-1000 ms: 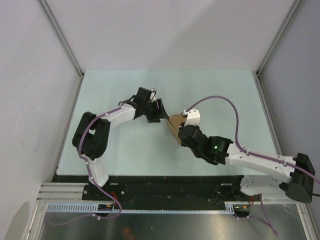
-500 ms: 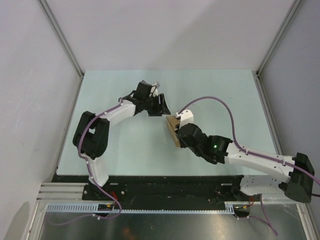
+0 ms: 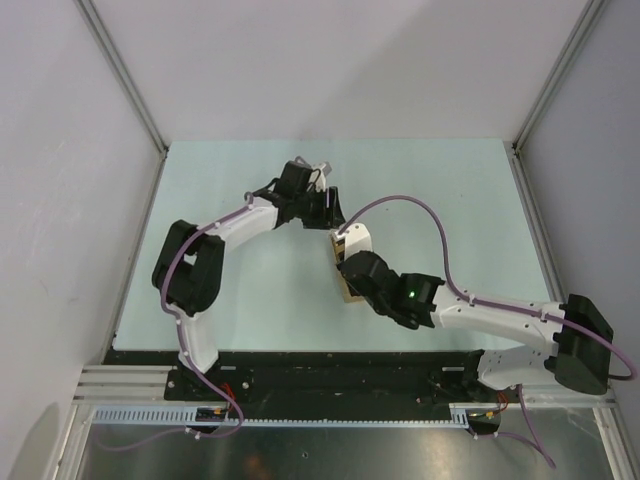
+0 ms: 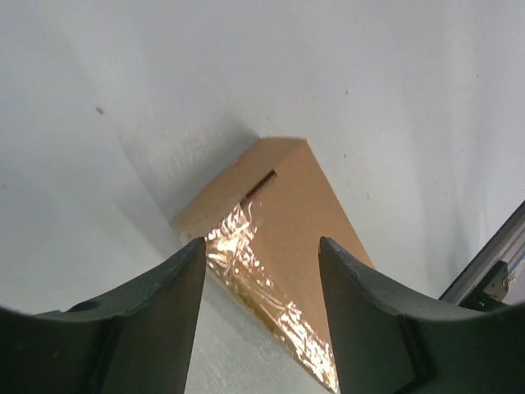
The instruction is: Unpack the express box
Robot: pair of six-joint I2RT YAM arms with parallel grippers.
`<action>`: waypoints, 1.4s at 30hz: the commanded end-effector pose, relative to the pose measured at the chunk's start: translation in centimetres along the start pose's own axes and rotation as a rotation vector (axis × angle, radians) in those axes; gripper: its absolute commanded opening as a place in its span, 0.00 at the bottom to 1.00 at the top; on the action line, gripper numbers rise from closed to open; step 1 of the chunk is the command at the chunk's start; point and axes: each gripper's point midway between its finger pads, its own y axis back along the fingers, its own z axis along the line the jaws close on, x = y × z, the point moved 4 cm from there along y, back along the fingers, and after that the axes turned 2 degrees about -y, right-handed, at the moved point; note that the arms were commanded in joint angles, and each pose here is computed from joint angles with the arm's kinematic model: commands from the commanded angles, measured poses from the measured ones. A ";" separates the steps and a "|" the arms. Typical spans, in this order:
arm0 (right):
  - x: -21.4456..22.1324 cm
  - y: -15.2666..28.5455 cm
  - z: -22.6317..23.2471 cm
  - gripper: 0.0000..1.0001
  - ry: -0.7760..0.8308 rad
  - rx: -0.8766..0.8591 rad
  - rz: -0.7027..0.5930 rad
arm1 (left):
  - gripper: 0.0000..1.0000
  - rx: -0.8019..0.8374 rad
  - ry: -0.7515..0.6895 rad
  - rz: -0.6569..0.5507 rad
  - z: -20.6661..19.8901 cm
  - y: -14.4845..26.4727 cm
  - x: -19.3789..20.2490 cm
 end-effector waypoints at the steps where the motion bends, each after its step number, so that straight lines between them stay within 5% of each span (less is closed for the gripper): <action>1: -2.5 0.8 0.7 0.00 -0.004 -0.028 -0.107 | 0.62 0.020 -0.067 -0.057 -0.8 -0.4 -2.8; 11: 3.1 -2.4 6.2 0.00 0.113 -0.303 0.044 | 0.61 0.257 -0.218 -0.017 -2.9 -5.1 -5.7; 20: 4.3 -3.9 3.8 0.00 0.020 -0.130 0.066 | 0.55 0.399 -0.308 0.027 -6.4 -9.0 -4.9; 28: 5.9 -3.8 -0.1 0.00 -0.044 0.044 0.108 | 0.54 0.330 -0.322 0.116 -4.7 -10.9 -0.3; 42: 7.5 -1.5 -8.2 0.00 -0.194 0.276 0.109 | 0.50 0.224 -0.323 0.182 -2.2 -8.3 4.2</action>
